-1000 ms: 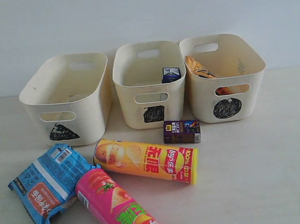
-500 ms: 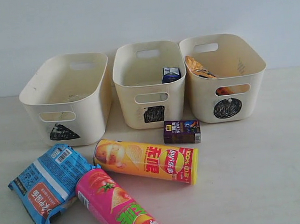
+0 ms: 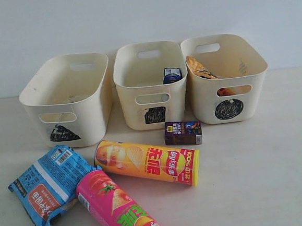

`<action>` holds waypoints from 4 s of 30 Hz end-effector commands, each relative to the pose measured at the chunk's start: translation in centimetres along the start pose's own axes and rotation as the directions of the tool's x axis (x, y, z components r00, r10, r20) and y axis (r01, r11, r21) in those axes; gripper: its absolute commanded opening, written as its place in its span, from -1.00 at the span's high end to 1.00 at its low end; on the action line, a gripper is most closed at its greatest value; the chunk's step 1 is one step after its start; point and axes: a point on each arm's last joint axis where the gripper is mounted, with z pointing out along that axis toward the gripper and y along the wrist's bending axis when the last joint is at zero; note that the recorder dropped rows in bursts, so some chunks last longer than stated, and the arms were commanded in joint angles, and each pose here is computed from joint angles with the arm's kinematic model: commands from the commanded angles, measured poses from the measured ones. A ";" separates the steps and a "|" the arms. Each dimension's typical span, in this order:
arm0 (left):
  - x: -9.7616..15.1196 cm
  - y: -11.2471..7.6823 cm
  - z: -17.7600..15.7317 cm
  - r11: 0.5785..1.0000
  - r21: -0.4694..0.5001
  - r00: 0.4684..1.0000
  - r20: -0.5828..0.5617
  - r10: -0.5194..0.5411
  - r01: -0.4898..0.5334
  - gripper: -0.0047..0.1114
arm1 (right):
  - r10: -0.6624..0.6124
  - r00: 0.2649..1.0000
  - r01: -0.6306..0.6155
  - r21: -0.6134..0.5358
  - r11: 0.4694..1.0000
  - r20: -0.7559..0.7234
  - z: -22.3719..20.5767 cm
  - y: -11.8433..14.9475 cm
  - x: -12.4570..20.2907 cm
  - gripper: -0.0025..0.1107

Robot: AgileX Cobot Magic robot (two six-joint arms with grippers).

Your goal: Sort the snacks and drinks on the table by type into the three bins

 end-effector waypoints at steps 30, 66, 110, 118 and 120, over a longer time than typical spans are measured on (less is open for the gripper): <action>8.9 -10.5 11.6 0.793 0.430 -0.079 -0.858 0.508 0.431 0.31 | 0.007 0.998 -0.005 0.029 1.000 -0.056 0.3 -0.3 0.6 0.94; 26.1 -12.4 14.5 -0.352 0.915 0.061 0.347 0.936 0.197 -0.71 | 0.013 0.998 -0.010 0.039 0.999 -0.069 0.3 -0.4 0.7 0.94; 19.1 -15.8 15.3 0.175 0.981 0.341 -0.194 0.920 0.086 0.84 | 0.016 0.997 -0.013 0.038 0.999 -0.078 0.3 -0.5 1.3 0.94; 12.7 -14.7 19.1 0.646 0.755 0.612 -0.459 0.643 -0.112 0.84 | 0.016 0.997 -0.013 0.038 0.999 -0.078 0.3 -0.5 1.3 0.94; 11.2 -13.5 20.5 0.777 0.619 0.697 -0.509 0.505 -0.111 0.84 | 0.016 0.997 -0.013 0.038 0.999 -0.078 0.3 -0.5 1.3 0.94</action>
